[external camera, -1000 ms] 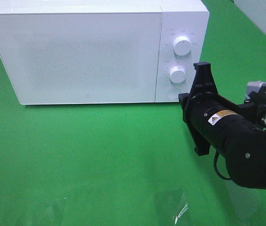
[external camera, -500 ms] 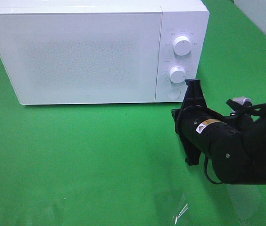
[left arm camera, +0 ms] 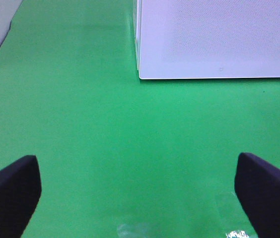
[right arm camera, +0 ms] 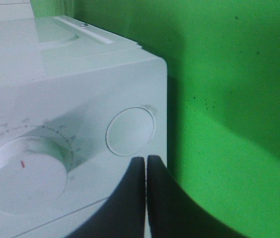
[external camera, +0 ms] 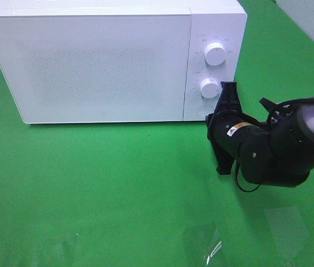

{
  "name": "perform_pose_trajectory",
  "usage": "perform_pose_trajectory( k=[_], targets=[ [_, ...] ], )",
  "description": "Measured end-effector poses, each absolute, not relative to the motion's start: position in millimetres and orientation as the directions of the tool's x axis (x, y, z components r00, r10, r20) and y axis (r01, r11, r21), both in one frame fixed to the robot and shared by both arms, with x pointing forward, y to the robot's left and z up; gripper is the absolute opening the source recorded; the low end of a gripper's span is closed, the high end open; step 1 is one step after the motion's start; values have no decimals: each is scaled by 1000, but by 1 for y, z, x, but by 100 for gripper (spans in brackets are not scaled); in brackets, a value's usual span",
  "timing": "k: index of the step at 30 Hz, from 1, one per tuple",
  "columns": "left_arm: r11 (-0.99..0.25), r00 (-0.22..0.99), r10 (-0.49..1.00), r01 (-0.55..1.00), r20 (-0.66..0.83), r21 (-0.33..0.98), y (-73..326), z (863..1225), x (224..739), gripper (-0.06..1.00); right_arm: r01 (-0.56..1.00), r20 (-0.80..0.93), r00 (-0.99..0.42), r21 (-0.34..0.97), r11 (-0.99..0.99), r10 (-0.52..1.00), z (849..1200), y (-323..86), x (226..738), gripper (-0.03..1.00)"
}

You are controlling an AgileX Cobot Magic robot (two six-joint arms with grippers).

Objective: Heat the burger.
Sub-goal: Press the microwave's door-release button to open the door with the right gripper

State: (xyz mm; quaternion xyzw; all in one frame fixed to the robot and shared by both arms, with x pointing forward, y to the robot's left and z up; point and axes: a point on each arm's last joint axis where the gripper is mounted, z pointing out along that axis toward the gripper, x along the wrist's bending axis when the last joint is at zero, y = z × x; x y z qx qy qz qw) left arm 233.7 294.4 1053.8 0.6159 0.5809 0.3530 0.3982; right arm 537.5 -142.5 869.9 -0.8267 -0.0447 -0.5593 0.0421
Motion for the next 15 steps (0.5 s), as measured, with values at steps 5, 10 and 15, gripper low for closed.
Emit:
perform_pose_trajectory(
  k=[5,10,15],
  targets=[
    [-8,76,997,434,-28,901,294,1054,234,98,124,926,376,-19,-992,29,865,-139,545,0],
    [-8,76,997,434,-28,901,294,1054,234,98,117,928,371,-24,-993,21,858,-135,560,0],
    [-8,76,997,434,-28,901,294,1054,234,98,84,934,358,-31,-996,1,859,-142,571,0]
  ],
)
